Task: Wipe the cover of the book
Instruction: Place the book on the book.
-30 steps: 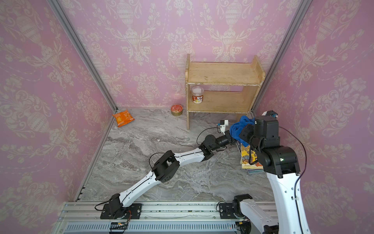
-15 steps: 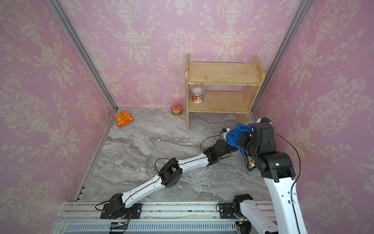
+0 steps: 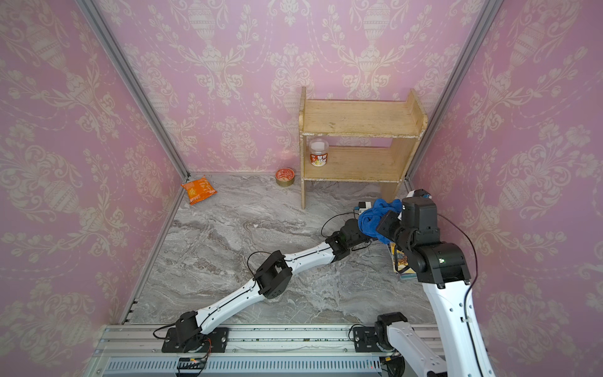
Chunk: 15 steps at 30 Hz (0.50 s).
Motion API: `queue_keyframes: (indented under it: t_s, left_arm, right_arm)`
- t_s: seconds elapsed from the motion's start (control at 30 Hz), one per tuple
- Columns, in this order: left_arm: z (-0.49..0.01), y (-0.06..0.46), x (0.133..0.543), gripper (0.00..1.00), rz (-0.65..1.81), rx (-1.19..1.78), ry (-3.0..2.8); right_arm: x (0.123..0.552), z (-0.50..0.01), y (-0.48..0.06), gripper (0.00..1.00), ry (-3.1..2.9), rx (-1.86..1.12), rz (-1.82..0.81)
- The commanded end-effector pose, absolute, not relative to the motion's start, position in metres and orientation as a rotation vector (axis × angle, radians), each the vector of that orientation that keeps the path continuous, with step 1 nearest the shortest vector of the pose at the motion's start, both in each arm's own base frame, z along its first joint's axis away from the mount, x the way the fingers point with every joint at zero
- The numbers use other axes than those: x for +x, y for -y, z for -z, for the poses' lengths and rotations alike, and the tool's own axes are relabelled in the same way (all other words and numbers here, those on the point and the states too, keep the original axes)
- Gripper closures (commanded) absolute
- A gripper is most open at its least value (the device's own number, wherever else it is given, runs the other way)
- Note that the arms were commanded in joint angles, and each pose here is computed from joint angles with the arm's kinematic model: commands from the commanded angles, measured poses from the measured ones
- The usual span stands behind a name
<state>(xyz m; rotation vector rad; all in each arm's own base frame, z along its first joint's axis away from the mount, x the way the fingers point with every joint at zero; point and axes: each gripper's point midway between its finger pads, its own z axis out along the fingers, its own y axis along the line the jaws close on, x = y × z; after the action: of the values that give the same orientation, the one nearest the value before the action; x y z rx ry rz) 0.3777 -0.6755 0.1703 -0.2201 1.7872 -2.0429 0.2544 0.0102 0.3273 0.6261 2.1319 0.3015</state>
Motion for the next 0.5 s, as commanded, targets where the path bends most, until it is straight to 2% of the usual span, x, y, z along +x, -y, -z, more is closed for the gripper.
queue_keyframes:
  t_s: [0.0,0.03,0.1,0.13,0.17,0.2,0.47]
  left_arm:
    - [-0.195,0.677,0.373,0.85,1.98,-0.14,-1.818]
    - [-0.185,0.677,0.376,0.76,1.954,-0.149,-1.851]
    - [-0.173,0.678,0.377,0.51,1.915,-0.147,-1.91]
    - [-0.17,0.677,0.377,0.28,1.892,-0.132,-1.94]
    - [-0.17,0.677,0.376,0.12,1.871,-0.113,-1.966]
    - [-0.17,0.677,0.375,0.01,1.843,-0.087,-1.989]
    - [-0.178,0.653,0.374,0.01,1.584,0.149,-2.16]
  right_arm:
    - [0.257,-0.337,-0.012,1.0,-2.1,0.605,-0.321]
    - [0.256,-0.337,-0.012,1.0,-2.102,0.602,-0.322]
    - [0.256,-0.335,-0.012,1.0,-2.111,0.599,-0.319]
    - [0.255,-0.334,-0.012,1.0,-2.114,0.595,-0.314]
    - [0.255,-0.333,-0.012,1.0,-2.12,0.593,-0.31]
    - [0.255,-0.332,-0.012,1.0,-2.12,0.593,-0.306]
    - [0.256,-0.327,-0.012,1.0,-2.139,0.56,-0.283]
